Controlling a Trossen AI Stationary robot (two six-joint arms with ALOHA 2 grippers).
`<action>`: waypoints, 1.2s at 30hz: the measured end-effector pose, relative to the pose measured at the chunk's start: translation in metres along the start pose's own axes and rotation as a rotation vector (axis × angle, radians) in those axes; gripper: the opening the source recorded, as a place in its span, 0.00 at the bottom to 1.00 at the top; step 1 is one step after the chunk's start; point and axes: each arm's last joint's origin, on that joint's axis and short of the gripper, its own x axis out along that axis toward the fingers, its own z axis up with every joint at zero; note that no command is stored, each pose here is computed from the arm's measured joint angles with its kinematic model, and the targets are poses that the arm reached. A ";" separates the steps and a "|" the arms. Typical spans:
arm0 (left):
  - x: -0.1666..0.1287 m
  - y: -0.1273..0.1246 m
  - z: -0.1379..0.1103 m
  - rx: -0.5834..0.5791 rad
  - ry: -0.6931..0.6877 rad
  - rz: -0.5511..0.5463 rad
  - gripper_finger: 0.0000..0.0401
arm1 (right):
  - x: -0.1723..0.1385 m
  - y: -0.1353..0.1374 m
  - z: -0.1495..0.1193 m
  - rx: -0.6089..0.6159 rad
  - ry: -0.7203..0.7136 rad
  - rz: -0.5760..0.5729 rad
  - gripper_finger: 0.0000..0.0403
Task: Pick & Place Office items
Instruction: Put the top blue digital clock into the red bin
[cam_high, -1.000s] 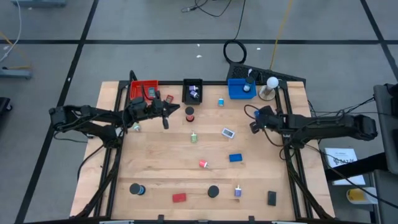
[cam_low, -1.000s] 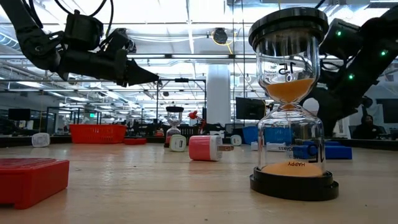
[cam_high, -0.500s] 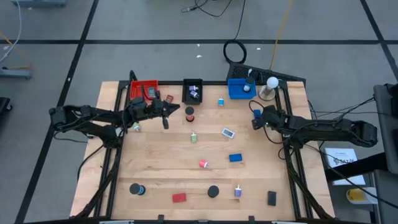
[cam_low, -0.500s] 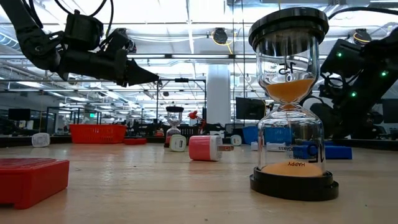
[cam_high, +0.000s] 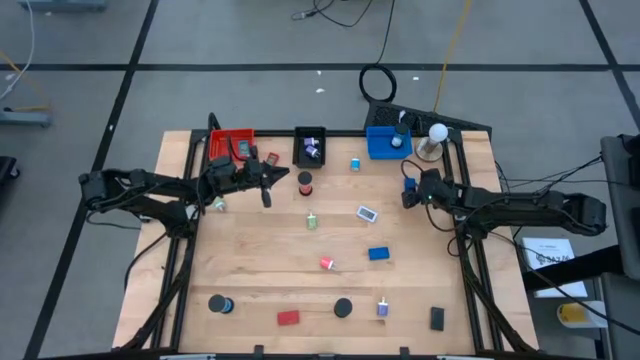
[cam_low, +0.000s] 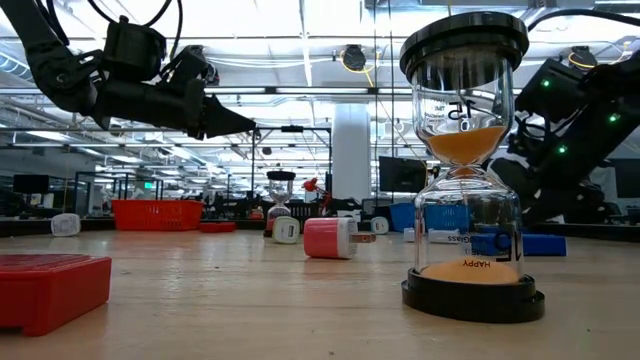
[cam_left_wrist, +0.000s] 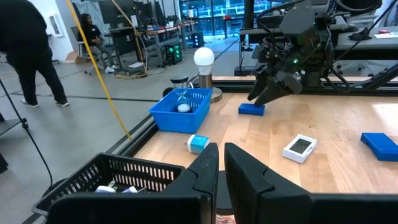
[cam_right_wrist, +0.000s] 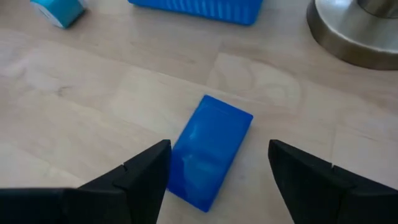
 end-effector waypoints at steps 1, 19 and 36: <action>0.000 0.000 0.000 0.000 0.000 0.000 0.09 | 0.000 0.000 0.000 0.009 -0.001 0.003 0.66; 0.000 0.000 0.000 0.000 0.000 0.000 0.09 | 0.010 0.006 -0.013 -0.029 0.058 -0.066 0.60; 0.013 -0.018 0.007 -0.314 0.063 -0.218 0.09 | 0.001 0.023 -0.017 -0.227 0.015 0.088 0.41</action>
